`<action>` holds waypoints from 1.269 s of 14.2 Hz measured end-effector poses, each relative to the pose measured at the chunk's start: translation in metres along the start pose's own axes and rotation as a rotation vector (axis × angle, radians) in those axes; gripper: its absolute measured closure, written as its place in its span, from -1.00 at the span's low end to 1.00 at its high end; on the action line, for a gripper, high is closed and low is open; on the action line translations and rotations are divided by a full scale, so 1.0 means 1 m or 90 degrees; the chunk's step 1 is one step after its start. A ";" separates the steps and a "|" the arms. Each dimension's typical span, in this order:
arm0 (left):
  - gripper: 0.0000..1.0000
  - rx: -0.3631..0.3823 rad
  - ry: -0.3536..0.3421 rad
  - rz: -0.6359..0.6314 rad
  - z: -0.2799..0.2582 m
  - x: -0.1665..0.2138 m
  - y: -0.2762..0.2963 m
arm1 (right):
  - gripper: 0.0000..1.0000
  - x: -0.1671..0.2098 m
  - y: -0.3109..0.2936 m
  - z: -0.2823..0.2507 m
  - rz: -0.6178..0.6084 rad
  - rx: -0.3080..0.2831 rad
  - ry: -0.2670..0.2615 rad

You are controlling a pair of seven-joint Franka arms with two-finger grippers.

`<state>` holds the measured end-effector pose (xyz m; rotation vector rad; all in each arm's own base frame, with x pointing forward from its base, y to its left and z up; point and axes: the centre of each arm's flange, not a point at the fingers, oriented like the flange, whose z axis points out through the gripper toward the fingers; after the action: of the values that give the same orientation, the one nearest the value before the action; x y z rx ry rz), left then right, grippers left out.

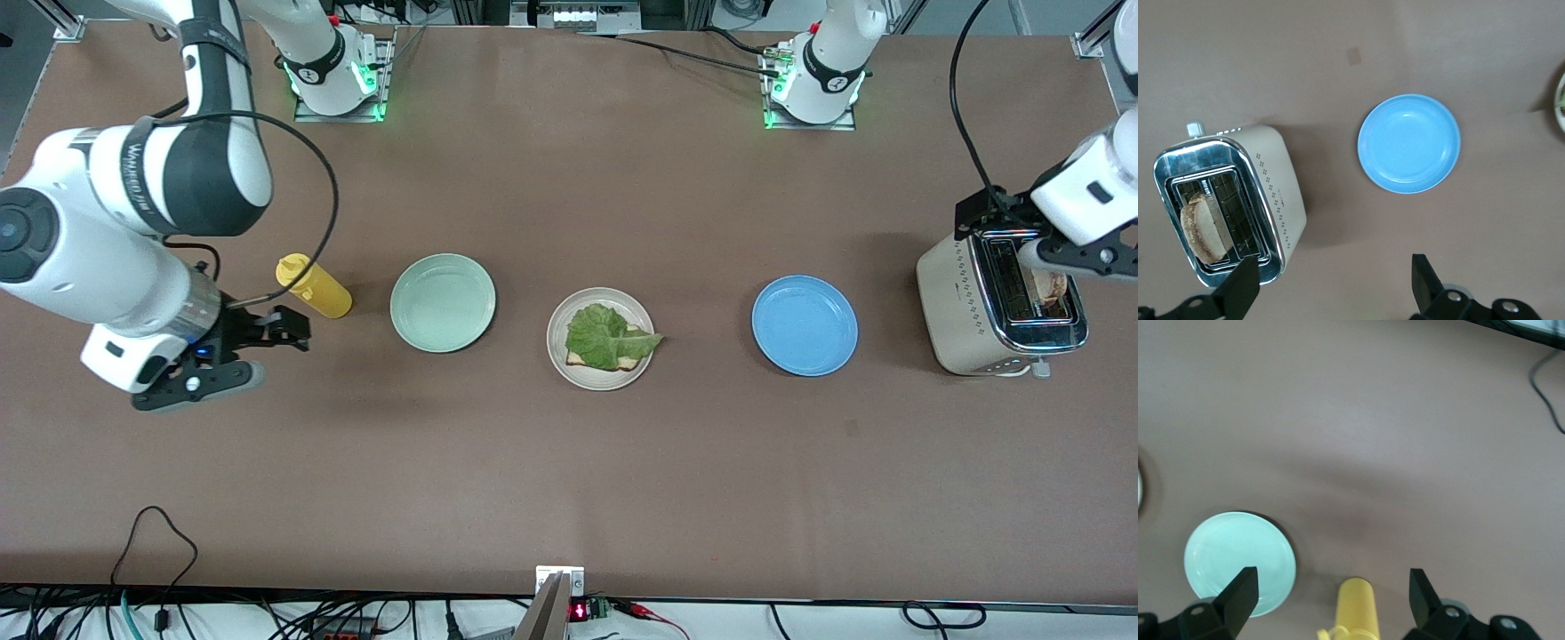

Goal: Make sandwich in beige plate with both arms
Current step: 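Withdraw the right gripper while the left gripper reaches into the toaster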

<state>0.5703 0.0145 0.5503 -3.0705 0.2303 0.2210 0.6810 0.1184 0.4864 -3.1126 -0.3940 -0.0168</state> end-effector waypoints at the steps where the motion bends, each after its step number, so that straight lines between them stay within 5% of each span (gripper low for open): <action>1: -1.00 0.000 -0.014 -0.014 0.011 0.003 -0.014 | -1.00 -0.003 0.011 -0.003 0.011 -0.004 -0.004; 6: -1.00 -0.024 -0.066 -0.133 0.068 -0.007 -0.131 | -1.00 -0.019 0.041 -0.022 0.073 0.005 -0.020; 9: -1.00 0.019 -0.063 -0.150 0.093 -0.012 -0.183 | -1.00 -0.028 0.061 -0.035 0.099 0.021 -0.019; 16: -0.96 0.027 -0.080 -0.137 0.176 -0.021 -0.202 | -1.00 -0.054 0.066 -0.076 0.138 0.032 -0.015; 18: -0.74 0.025 -0.088 -0.134 0.188 -0.023 -0.199 | -1.00 -0.067 0.069 -0.084 0.155 0.036 -0.015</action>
<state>0.5517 0.2270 0.3767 -2.9937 -0.0926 0.4098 0.6328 0.0343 0.5692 -3.0835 -0.0130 0.0311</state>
